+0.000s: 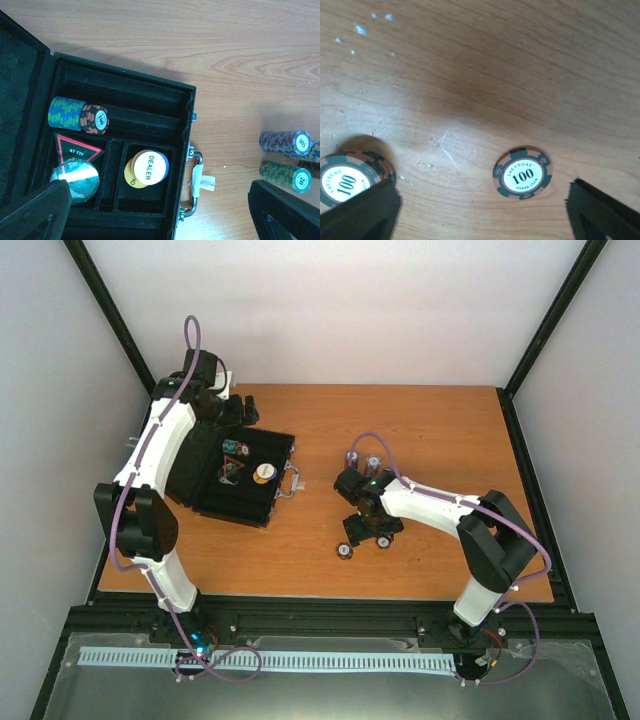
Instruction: Pack up texas hold em set
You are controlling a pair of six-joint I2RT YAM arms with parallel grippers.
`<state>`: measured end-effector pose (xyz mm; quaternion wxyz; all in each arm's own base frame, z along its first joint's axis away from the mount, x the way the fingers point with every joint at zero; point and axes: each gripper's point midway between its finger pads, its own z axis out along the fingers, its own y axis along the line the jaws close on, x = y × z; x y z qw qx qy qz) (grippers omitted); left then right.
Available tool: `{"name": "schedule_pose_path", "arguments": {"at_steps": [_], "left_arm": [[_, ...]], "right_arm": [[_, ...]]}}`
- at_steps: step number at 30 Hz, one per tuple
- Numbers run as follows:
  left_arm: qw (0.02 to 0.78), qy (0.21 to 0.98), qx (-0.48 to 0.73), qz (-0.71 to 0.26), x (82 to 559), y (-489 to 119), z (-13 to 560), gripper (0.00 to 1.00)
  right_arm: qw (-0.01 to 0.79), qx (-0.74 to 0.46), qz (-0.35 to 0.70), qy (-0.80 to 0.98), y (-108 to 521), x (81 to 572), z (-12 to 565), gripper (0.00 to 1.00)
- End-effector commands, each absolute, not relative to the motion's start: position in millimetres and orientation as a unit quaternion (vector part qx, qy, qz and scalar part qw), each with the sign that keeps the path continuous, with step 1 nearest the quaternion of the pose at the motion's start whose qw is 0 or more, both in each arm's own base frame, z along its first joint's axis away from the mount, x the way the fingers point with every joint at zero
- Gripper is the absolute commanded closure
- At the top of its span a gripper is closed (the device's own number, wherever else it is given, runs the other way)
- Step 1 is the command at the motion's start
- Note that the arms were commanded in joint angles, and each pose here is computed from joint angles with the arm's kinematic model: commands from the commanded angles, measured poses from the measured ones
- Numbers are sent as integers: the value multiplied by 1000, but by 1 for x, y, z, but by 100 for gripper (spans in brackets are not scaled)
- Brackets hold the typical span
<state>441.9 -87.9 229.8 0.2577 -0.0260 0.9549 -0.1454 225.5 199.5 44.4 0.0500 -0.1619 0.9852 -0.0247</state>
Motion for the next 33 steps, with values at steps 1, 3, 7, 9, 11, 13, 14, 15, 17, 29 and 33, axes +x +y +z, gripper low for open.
{"name": "schedule_pose_path", "arguments": {"at_steps": [1, 3, 7, 9, 11, 13, 14, 15, 17, 29, 33], "left_arm": [[271, 952, -27, -141, 440, -82, 239, 0], [270, 952, -26, -141, 440, -82, 238, 0], [269, 952, -27, -141, 440, -82, 237, 0], [270, 952, -28, -142, 441, -82, 236, 0], [269, 953, -28, -141, 441, -82, 235, 0], [267, 953, -28, -140, 441, -82, 234, 0], [266, 953, -28, -139, 441, -82, 234, 0], [265, 954, -28, -139, 441, -81, 233, 0], [264, 954, -28, -139, 442, -82, 232, 0], [265, 954, -29, -137, 446, -81, 233, 0], [262, 955, -29, -138, 447, -82, 232, 0]], "right_arm": [[63, -162, -20, 985, 193, 226, 54, 1], [67, -157, -17, 985, 189, 226, 55, 0], [54, -144, -12, 988, 176, 226, 46, 0], [47, -134, -1, 990, 173, 227, 41, 0], [39, -128, 7, 991, 169, 227, 35, 3], [33, -131, 5, 991, 168, 226, 31, 6], [30, -133, 4, 991, 168, 225, 29, 7], [27, -134, 3, 991, 168, 225, 26, 9], [23, -136, 1, 990, 168, 224, 21, 11], [7, -140, 6, 990, 166, 222, 2, 19], [2, -141, 4, 990, 165, 222, -2, 28]]}}
